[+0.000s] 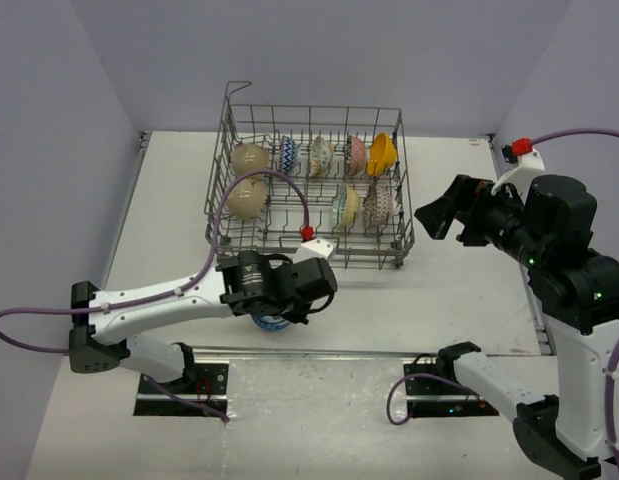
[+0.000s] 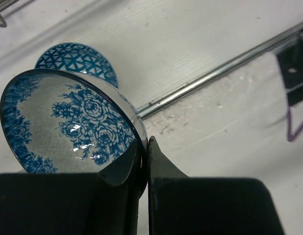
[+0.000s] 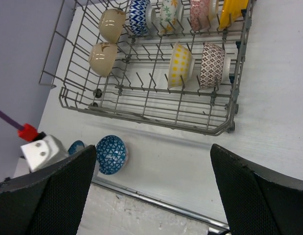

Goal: Unload the bowls from the dish rack

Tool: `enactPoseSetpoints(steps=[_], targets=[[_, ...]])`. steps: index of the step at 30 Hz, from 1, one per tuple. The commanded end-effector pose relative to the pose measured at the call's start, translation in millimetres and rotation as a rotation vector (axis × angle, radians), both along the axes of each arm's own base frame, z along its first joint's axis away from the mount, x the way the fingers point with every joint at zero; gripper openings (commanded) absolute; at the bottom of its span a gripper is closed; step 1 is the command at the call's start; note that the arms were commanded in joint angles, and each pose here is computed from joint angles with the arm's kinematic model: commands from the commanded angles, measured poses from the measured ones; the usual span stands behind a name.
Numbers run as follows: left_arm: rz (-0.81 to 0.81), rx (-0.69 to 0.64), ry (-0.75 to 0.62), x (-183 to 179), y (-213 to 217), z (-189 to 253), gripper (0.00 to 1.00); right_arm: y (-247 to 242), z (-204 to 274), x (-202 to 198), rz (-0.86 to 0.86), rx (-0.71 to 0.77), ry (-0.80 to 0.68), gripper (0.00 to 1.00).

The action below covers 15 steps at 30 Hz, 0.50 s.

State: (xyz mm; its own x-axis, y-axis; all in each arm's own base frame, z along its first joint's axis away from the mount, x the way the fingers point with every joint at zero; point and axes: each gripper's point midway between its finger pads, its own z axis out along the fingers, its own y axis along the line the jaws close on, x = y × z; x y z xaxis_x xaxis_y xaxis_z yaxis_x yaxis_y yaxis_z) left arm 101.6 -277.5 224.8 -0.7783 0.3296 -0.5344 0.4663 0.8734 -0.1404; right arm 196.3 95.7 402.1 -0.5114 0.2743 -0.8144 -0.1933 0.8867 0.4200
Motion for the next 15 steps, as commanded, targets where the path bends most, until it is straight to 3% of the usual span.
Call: enactPoseSetpoints(steps=[1,11,15], targets=[[0.113,0.036,-0.106,28,-5,-27,0.0,0,20,-1,0.008,0.013,-0.063,0.99],[0.105,0.287,-0.137,53,8,-106,0.0,-1,14,-12,0.012,0.023,-0.063,0.99],[0.134,0.303,-0.126,63,14,-121,0.0,-1,15,-16,0.018,0.027,-0.068,0.99]])
